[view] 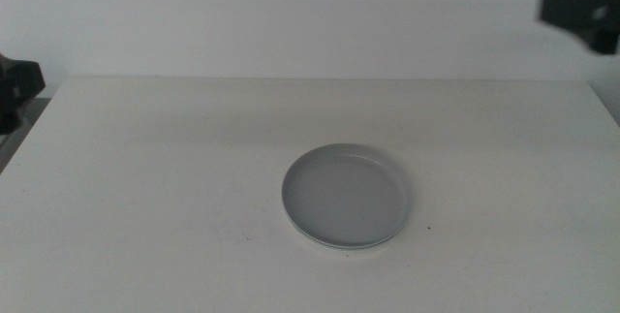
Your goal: Stack the three bowls on top of each other.
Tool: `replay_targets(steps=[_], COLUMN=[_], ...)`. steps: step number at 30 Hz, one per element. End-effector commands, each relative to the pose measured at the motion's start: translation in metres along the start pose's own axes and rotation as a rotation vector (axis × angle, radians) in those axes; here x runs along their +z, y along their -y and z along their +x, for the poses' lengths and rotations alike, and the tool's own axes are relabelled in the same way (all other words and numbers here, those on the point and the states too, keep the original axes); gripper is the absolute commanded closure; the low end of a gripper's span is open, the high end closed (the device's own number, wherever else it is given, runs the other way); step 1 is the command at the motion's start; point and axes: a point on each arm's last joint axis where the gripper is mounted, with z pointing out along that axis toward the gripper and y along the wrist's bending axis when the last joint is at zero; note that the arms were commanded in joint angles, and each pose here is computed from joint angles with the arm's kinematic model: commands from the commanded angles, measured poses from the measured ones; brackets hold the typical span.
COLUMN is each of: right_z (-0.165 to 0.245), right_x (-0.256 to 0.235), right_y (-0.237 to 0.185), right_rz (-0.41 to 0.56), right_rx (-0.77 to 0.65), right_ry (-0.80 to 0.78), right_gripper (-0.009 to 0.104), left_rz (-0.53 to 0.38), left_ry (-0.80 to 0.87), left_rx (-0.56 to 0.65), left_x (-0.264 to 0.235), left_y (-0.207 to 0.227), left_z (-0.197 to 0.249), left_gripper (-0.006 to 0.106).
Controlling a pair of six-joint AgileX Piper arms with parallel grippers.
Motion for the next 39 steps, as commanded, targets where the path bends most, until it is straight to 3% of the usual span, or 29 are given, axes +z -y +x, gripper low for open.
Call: replay_targets(steps=[1,6,13,28,29,35,39], right_z=[-0.004,0.013,0.055,0.057,0.055,0.063,0.062], right_x=[-0.014,-0.052,-0.070,-0.072,-0.073,-0.083,-0.088], right_y=[0.015,0.019,0.015,0.014,0.016,0.026,0.024], right_rz=[0.071,0.157,0.182,0.176,0.203,0.334,0.343], right_rx=[0.003,-0.037,-0.057,-0.054,-0.098,-0.050,-0.064], right_ry=[0.050,0.139,0.181,0.174,0.200,0.265,0.291], right_gripper=[0.009,0.009,0.009,0.009,0.009,0.009,0.009], left_rz=[0.003,0.008,0.014,0.015,0.015,-0.002,-0.013], left_ry=[0.047,0.114,0.224,0.239,0.239,0.240,0.240], left_rx=[0.008,0.021,0.014,0.014,0.014,0.051,0.075], left_x=[-0.007,-0.018,-0.027,-0.027,-0.027,-0.027,-0.027], left_y=[0.000,-0.003,-0.005,-0.005,-0.005,-0.006,-0.006], left_z=[0.004,0.024,0.037,0.036,0.036,0.036,0.036], left_gripper=[0.007,0.007,0.007,0.007,0.007,0.007,0.007])
